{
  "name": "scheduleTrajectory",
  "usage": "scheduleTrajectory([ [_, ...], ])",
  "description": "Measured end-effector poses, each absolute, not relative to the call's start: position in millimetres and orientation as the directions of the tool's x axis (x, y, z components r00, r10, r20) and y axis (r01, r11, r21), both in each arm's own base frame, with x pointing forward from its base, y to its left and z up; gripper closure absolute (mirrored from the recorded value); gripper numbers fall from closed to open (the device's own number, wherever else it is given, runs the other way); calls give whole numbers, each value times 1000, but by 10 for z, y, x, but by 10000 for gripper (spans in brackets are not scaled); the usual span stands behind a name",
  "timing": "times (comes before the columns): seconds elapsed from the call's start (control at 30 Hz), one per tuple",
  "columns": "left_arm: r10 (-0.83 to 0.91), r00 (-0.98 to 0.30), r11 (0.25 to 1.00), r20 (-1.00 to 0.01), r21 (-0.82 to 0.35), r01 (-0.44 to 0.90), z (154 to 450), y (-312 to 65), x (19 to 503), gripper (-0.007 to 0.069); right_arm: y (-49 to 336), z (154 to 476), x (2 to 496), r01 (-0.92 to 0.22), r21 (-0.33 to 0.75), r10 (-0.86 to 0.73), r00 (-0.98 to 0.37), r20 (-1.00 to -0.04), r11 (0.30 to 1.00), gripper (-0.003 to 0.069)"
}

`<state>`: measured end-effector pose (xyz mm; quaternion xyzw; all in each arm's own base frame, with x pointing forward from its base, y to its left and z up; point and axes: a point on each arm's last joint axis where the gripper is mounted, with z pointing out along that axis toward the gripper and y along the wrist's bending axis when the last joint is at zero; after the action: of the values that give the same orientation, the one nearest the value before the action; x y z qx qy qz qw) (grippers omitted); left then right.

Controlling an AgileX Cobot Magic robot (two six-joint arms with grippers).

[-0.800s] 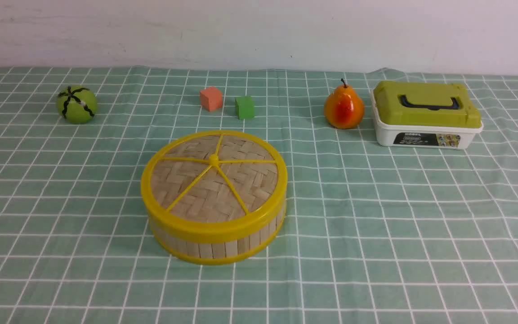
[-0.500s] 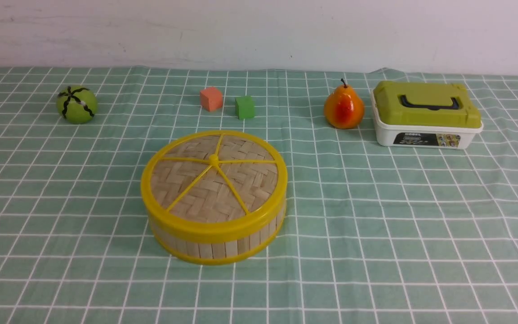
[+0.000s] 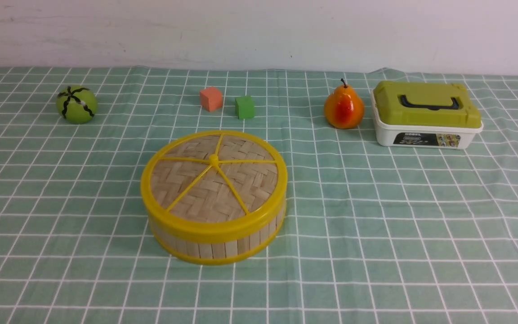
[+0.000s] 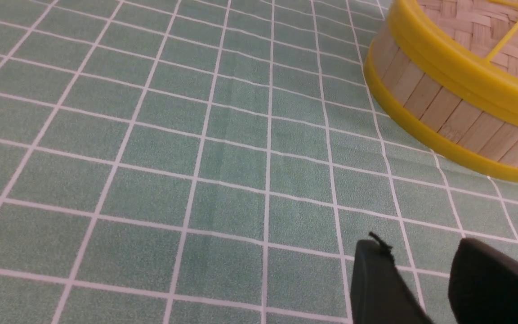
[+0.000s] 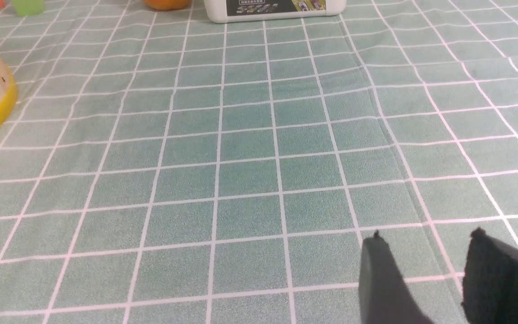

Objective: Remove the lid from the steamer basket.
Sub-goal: Use the left arm to lift the lid of the steamer

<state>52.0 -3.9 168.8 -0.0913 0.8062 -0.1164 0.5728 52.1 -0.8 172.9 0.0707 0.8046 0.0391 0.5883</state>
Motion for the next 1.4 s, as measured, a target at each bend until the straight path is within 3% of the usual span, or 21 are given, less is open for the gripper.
scheduleTrajectory([
  [0.97, -299, -328, 950, -896, -311, -15, 1689, -43, 520, 387, -8, 1729, 521, 68, 146, 160, -298, -941, 987, 418],
  [1.1, -644, -346, 741, -682, -668, -63, 1706, -134, 512, 387, -8, 1729, 521, 68, 146, 160, -298, -941, 987, 418],
  [1.17, -829, -353, 497, -434, -861, -109, 1734, -197, 506, 387, -8, 1729, 521, 68, 146, 160, -298, -941, 987, 418],
  [1.27, -916, -347, 261, -200, -955, -138, 1778, -239, 504, 387, -8, 1729, 521, 68, 146, 160, -298, -941, 987, 418],
  [1.4, -936, -342, 137, -79, -980, -146, 1809, -258, 505, 387, -8, 1729, 521, 68, 146, 160, -298, -941, 987, 418],
])
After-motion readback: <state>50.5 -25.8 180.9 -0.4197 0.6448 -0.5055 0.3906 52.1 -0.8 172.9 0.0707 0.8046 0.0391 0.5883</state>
